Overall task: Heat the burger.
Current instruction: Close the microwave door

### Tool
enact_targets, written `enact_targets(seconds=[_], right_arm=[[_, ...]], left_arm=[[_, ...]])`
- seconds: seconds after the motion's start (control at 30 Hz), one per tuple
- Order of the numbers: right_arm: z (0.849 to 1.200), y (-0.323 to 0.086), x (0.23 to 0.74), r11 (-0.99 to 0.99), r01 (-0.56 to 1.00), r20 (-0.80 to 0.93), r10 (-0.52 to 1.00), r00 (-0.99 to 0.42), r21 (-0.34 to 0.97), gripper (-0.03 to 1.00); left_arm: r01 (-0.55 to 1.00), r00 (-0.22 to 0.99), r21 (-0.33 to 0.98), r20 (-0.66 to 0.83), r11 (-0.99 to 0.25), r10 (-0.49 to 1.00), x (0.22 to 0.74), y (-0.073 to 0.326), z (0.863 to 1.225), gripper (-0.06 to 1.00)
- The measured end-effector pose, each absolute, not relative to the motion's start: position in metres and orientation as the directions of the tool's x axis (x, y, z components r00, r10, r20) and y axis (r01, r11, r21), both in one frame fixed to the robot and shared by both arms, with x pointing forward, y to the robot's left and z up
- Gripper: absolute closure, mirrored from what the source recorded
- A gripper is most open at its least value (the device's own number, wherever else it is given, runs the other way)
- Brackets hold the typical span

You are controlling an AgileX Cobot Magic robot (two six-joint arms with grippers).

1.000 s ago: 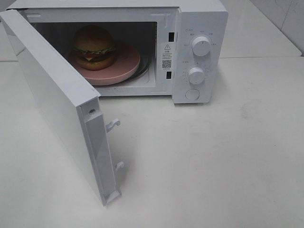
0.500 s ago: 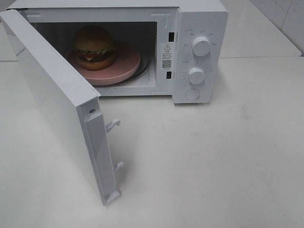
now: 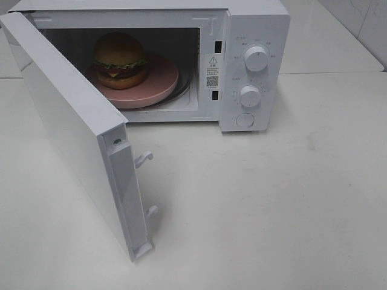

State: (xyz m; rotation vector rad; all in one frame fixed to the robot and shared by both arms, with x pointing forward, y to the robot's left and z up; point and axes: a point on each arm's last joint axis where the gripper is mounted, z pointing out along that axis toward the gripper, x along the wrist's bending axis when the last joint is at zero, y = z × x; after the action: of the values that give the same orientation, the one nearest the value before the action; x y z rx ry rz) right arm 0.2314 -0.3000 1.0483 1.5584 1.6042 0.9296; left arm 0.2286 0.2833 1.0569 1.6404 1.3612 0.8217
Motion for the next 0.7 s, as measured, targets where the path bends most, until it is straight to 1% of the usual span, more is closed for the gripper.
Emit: enact_targets(seconds=[0.1,0.17,0.2,0.23,0.27,0.3,0.33,0.37,0.4,0.43,0.47,0.5,0.53,0.57,0.6,0.63,0.67,0.7], right_arm=[[1.048,-0.300,0.231,0.017,0.494,-0.004,1.000,-0.027,0.869,0.21],[1.048,-0.300,0.231,0.017,0.494,-0.004,1.000,-0.027,0.869,0.21],[1.048,-0.300,0.231,0.017,0.494,-0.004,1.000,-0.027,0.869,0.21],[1.048,-0.300,0.231,0.017,0.494,-0.004,1.000,-0.027,0.869,0.21],[1.048,-0.300,0.231,0.017,0.494,-0.004,1.000,-0.027,0.869,0.21],[1.048,-0.300,0.231,0.017,0.494,-0.004,1.000,-0.027,0.869,0.21],[1.048,-0.300,0.231,0.017,0.494,-0.004,1.000,-0.027,0.869,0.21],[1.048,-0.300,0.231,0.017,0.494,-0.004,1.000,-0.027,0.869,0.21],[1.048,-0.300,0.231,0.017,0.494,-0.004,1.000,-0.027,0.869,0.21],[1.048,-0.300,0.231,0.017,0.494,-0.004,1.000,-0.027,0.869,0.21],[1.048,-0.300,0.231,0.017,0.494,-0.004,1.000,-0.027,0.869,0.21],[1.048,-0.300,0.231,0.017,0.494,-0.004,1.000,-0.027,0.869,0.21],[1.048,-0.300,0.231,0.017,0.494,-0.004,1.000,-0.027,0.869,0.21],[1.048,-0.300,0.231,0.017,0.494,-0.004,1.000,-0.027,0.869,0.21],[1.048,-0.300,0.231,0.017,0.494,-0.004,1.000,-0.027,0.869,0.21],[1.048,-0.300,0.231,0.017,0.494,-0.004,1.000,-0.027,0.869,0.21],[1.048,-0.300,0.231,0.017,0.494,-0.004,1.000,-0.027,0.869,0.21],[1.048,-0.300,0.231,0.017,0.494,-0.004,1.000,-0.027,0.869,0.21]], left_arm=[[0.438,0.198,0.897,-0.024,-0.067,0.980,0.230,0.283,1.060,-0.02],[0.431,0.190,0.900,-0.027,-0.058,0.981,0.238,0.284,1.067,0.01],[0.431,0.190,0.900,-0.027,-0.058,0.981,0.238,0.284,1.067,0.01],[0.429,0.183,0.902,-0.031,-0.051,0.983,0.246,0.284,1.071,0.04],[0.437,0.180,0.898,-0.035,-0.049,0.983,0.250,0.285,1.071,0.10],[0.437,0.180,0.898,-0.035,-0.049,0.983,0.250,0.285,1.071,0.10],[0.459,0.175,0.888,-0.041,-0.045,0.984,0.259,0.285,1.073,0.19],[0.468,0.173,0.883,-0.044,-0.042,0.984,0.263,0.285,1.073,0.26],[0.468,0.173,0.883,-0.044,-0.042,0.984,0.263,0.285,1.073,0.26],[0.479,0.167,0.877,-0.049,-0.038,0.985,0.271,0.285,1.074,0.31],[0.481,0.164,0.876,-0.050,-0.035,0.985,0.274,0.286,1.075,0.45],[0.481,0.164,0.876,-0.050,-0.035,0.985,0.274,0.286,1.075,0.45],[0.483,0.161,0.875,-0.052,-0.032,0.986,0.278,0.286,1.075,0.53],[0.487,0.153,0.873,-0.056,-0.026,0.987,0.287,0.286,1.076,0.71],[0.487,0.153,0.873,-0.056,-0.026,0.987,0.287,0.286,1.076,0.71],[0.487,0.145,0.873,-0.058,-0.020,0.988,0.295,0.287,1.077,0.85],[0.487,0.145,0.873,-0.058,-0.020,0.988,0.295,0.287,1.077,0.85],[0.488,0.141,0.873,-0.060,-0.017,0.988,0.300,0.287,1.078,0.90]])
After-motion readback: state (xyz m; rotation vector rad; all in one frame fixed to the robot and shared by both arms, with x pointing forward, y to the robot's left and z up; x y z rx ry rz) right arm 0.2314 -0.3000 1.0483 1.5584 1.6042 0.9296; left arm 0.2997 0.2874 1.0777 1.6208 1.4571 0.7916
